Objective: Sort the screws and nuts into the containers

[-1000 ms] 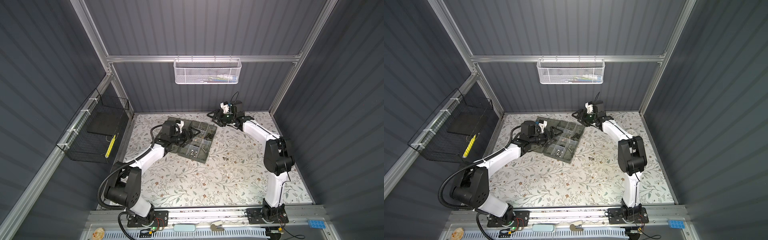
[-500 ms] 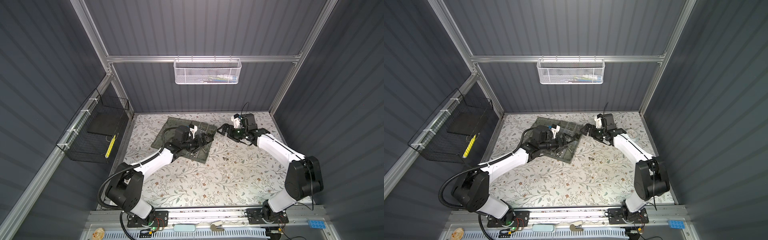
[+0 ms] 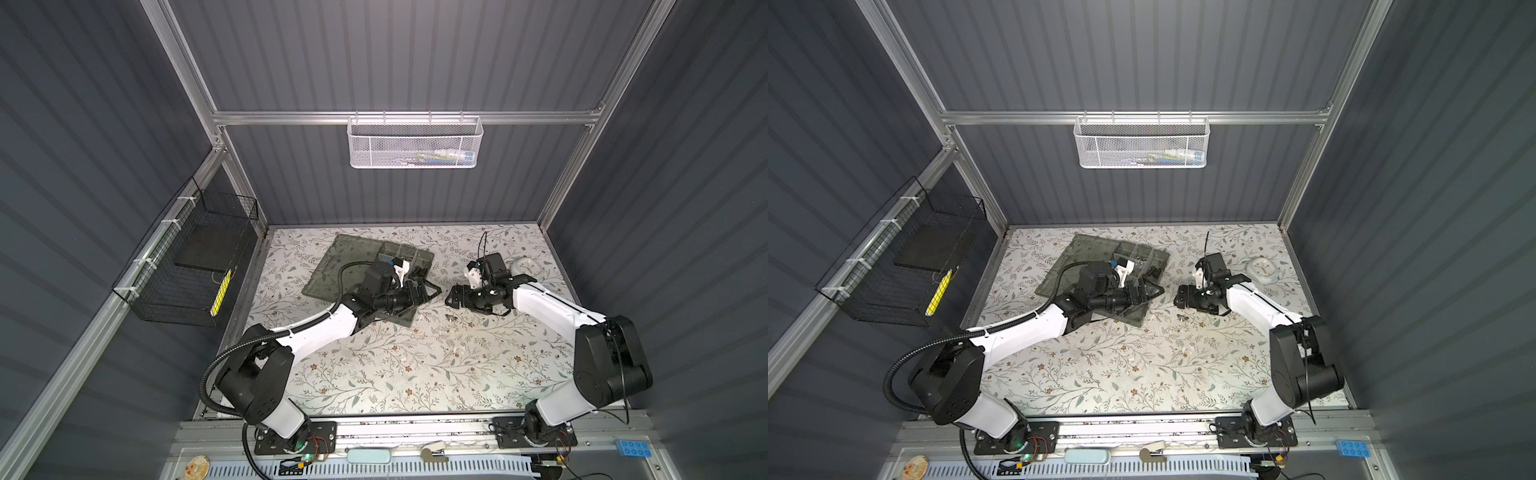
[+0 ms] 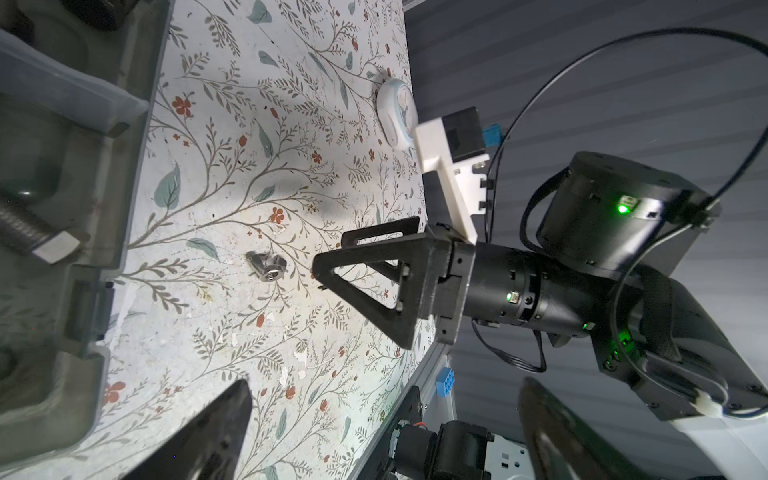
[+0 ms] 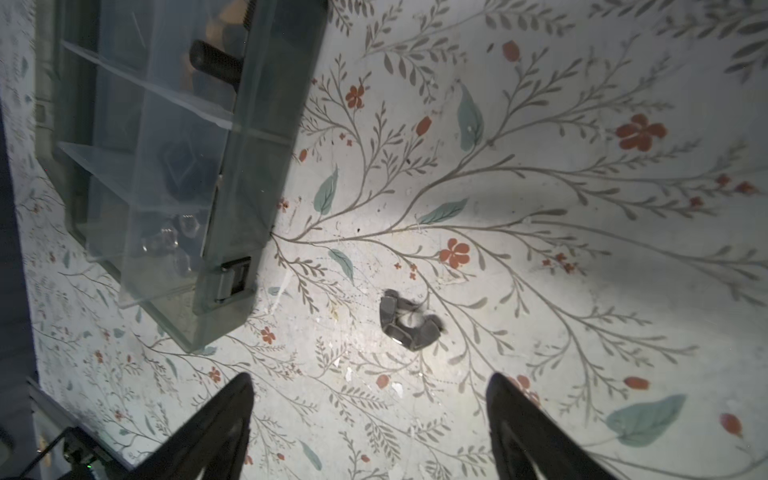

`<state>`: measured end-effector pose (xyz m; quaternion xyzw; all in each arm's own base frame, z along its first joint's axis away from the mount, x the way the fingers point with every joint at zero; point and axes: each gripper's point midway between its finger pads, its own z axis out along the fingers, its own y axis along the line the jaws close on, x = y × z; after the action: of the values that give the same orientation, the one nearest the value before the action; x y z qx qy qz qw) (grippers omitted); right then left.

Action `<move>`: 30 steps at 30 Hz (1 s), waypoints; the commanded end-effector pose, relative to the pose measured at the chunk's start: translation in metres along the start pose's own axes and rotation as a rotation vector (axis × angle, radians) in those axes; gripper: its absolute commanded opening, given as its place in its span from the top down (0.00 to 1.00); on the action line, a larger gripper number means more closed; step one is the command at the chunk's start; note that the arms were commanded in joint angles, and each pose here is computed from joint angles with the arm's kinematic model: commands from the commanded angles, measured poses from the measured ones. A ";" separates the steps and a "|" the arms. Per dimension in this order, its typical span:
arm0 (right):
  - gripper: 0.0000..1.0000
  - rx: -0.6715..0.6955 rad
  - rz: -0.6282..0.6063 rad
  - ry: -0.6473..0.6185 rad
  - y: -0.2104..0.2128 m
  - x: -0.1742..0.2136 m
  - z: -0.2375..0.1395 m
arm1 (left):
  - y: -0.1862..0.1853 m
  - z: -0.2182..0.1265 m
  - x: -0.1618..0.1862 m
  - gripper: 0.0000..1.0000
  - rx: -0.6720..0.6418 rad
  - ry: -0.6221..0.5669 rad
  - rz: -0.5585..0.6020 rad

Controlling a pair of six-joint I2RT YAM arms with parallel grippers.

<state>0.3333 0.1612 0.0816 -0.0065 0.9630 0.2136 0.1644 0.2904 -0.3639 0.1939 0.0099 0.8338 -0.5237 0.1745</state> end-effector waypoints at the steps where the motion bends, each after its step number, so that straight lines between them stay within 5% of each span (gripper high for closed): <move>1: 0.20 0.066 -0.054 0.073 -0.010 0.019 0.015 | 0.005 0.001 0.001 0.00 -0.012 -0.009 -0.003; 10: 0.38 0.165 -0.148 0.138 -0.014 0.030 0.039 | 0.007 0.000 0.001 0.00 -0.027 -0.009 0.000; 30: 0.52 0.218 -0.236 0.131 -0.007 0.019 0.049 | 0.011 0.004 0.002 0.00 -0.036 -0.001 -0.002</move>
<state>0.3302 0.1718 0.0324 -0.0979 0.9819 0.0991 0.1281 0.2925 -0.3634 0.1906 0.0052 0.8367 -0.5177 0.1784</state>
